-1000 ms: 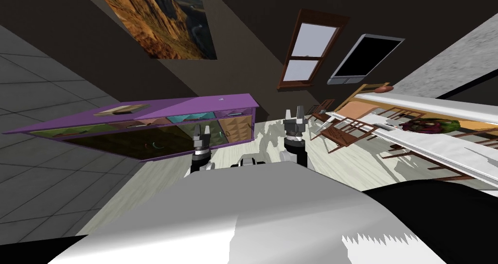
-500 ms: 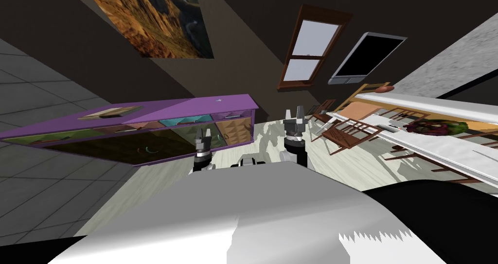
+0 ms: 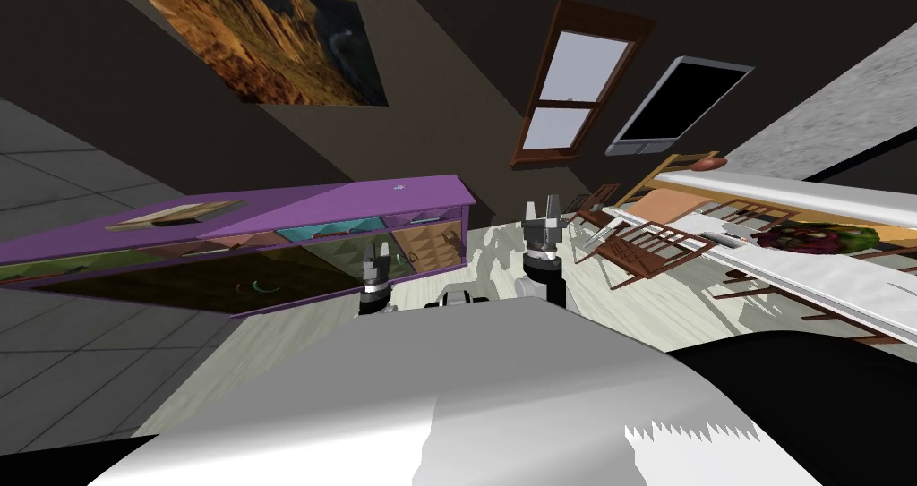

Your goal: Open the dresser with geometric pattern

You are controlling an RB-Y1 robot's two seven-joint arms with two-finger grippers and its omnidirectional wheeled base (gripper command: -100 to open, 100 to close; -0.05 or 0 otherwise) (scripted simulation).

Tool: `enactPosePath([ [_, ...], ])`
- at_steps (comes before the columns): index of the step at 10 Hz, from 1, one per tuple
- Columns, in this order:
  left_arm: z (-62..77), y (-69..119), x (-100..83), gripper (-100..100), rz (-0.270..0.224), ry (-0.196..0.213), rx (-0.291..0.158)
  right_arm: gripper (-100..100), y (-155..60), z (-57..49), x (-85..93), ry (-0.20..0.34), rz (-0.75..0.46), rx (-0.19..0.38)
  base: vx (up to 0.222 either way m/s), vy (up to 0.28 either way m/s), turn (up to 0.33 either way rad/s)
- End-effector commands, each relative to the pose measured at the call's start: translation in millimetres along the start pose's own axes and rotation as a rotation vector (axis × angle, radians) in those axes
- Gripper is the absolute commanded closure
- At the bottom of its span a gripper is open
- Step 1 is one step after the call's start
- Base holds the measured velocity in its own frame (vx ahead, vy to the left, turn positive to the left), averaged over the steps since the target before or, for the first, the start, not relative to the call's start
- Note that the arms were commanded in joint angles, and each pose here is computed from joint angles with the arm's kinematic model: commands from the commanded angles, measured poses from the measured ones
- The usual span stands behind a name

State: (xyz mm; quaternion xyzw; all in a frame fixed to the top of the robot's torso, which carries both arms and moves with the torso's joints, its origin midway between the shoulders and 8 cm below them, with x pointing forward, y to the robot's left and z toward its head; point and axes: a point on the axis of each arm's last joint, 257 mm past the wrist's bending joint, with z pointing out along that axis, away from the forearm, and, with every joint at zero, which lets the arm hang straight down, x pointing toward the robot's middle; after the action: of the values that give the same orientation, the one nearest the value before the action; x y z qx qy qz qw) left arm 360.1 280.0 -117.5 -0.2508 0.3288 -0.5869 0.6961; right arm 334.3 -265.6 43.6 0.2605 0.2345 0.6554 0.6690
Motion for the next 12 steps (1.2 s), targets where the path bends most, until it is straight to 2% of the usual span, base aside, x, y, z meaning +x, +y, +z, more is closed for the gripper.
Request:
enactPosePath([
  [1, -12.5, 10.8, -2.8, -100, 0.0, -0.004, -0.01, 0, 0, 0.0, 0.0, 0.0, 0.0, 0.0, 0.121, -0.034, -0.011],
  [3, -23.9, 18.4, -5.2, -100, -0.002, -0.012, -0.008, 0, 0, 0.0, 0.0, 0.0, 0.0, 0.0, 0.144, -0.023, -0.025],
  [6, -35.2, 29.3, -6.3, -100, -0.002, -0.016, -0.03, 0, 0, 0.0, 0.0, 0.0, 0.0, 0.0, 0.093, -0.01, -0.013],
  [9, -53.4, 40.3, -8.3, -100, -0.007, -0.034, -0.037, 0, 0, 0.0, 0.0, 0.0, 0.0, 0.0, 0.13, -0.006, -0.025],
  [12, -71.5, 53.7, -8.3, -100, -0.011, -0.047, -0.068, 0, 0, 0.0, 0.0, 0.0, 0.0, 0.0, 0.116, -0.02, -0.017],
])
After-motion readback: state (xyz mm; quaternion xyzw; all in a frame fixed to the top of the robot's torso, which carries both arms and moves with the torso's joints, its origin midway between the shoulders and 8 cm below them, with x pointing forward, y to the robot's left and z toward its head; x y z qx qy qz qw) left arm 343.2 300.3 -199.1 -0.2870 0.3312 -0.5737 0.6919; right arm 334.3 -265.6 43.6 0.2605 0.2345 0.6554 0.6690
